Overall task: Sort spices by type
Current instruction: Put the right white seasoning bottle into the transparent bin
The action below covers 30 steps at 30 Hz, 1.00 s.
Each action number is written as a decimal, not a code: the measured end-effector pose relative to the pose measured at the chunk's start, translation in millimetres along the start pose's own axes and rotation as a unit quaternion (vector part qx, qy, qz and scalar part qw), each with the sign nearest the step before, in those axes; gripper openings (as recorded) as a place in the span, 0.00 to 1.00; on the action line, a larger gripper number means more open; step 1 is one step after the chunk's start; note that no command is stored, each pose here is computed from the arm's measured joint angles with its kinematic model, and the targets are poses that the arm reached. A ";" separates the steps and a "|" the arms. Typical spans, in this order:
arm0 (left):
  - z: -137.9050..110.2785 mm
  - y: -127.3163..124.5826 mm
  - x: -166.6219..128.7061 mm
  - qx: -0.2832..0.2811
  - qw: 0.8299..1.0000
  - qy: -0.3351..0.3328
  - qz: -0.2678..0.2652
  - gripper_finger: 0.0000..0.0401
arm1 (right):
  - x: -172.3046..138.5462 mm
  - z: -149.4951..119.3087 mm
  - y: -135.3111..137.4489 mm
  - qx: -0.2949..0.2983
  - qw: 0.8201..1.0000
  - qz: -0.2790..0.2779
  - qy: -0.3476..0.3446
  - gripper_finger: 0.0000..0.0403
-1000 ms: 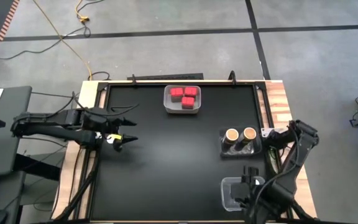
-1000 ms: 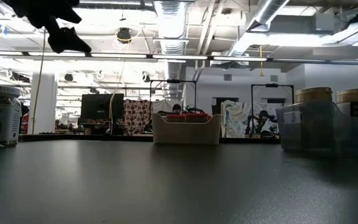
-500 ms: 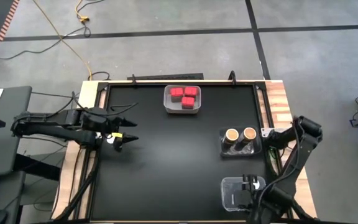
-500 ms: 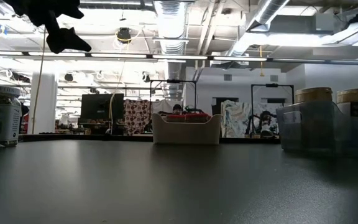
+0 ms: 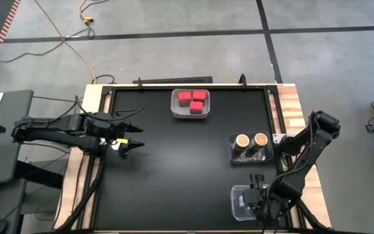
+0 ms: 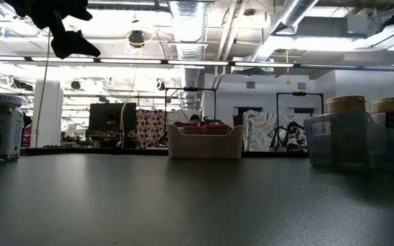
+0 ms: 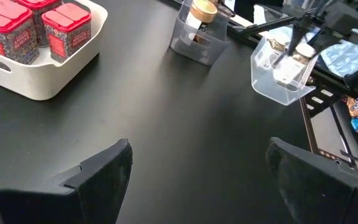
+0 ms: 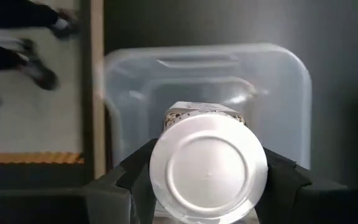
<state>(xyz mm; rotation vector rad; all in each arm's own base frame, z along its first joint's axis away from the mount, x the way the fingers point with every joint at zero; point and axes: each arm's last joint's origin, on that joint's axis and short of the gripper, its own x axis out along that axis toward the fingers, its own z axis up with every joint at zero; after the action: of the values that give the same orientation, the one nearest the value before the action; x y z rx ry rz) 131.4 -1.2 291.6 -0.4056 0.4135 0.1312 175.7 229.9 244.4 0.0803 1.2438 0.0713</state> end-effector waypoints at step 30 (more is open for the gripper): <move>0.1 0.5 -0.1 0.001 1.000 -0.003 0.008 0.89 | 15.7 -3.9 -19.8 -0.026 0.999 0.028 0.014 0.60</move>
<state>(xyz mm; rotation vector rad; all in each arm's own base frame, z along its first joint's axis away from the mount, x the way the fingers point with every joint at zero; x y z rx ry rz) 131.3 -0.8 291.5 -0.4002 0.4109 0.1474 177.2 211.8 226.4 0.0694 1.2679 0.1541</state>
